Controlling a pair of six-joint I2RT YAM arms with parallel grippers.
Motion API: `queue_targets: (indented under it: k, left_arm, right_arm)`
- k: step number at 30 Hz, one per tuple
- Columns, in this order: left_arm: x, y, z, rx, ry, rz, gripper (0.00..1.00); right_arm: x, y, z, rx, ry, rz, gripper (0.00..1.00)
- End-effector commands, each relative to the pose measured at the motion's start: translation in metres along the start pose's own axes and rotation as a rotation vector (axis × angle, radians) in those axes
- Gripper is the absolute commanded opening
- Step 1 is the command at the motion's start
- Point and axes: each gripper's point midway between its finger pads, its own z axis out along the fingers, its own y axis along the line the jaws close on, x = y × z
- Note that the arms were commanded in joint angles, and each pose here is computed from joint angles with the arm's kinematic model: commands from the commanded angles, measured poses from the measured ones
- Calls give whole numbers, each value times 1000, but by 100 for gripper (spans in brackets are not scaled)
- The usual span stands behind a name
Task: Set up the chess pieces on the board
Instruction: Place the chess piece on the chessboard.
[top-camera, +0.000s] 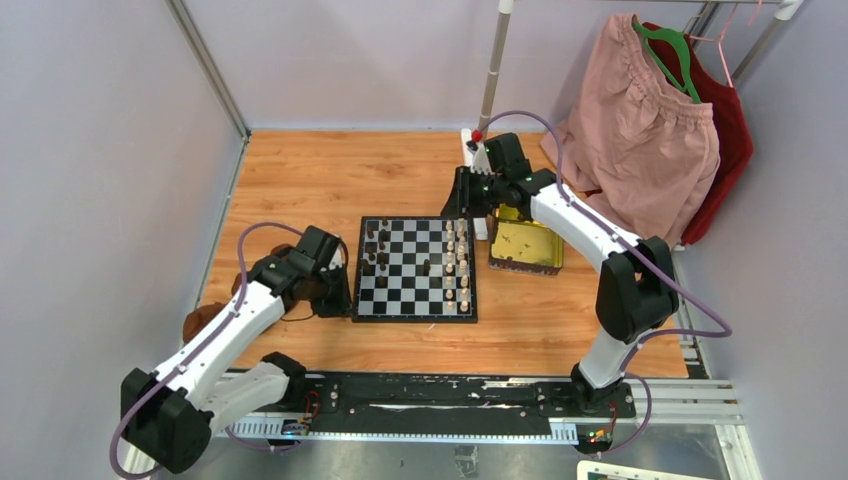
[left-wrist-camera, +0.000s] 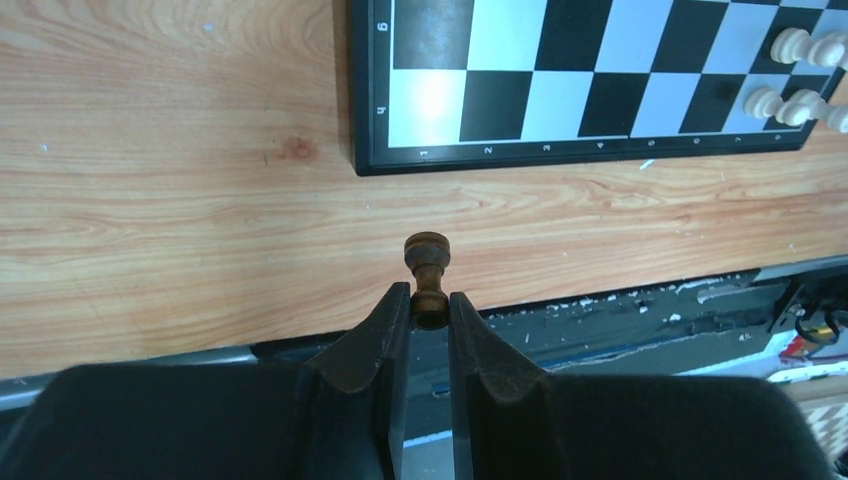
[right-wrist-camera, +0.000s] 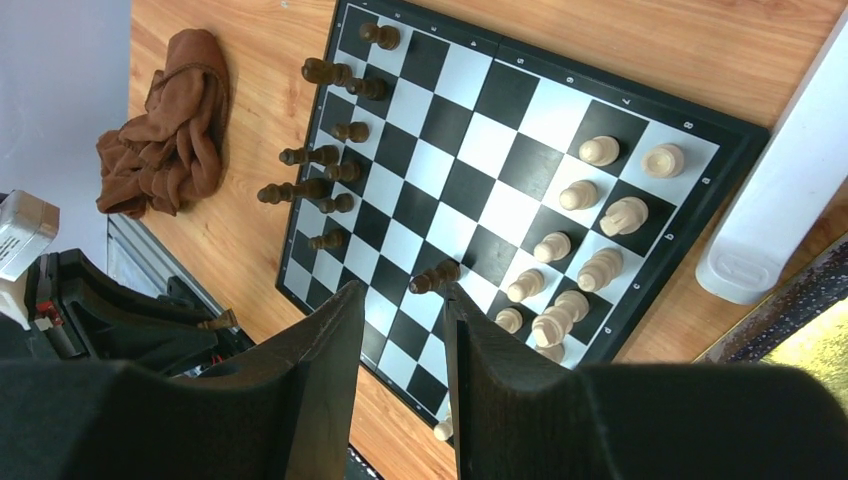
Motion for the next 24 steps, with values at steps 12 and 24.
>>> queue_targets:
  k: [12,24]
  left_arm:
    - [-14,-5,37,-11,21,39,0]
    - [-12,-1,50,-54,72,64,2]
  right_arm:
    - [-2,-21,-11,45,-6,3,40]
    - [-3,-27,-12,47,-6,14,40]
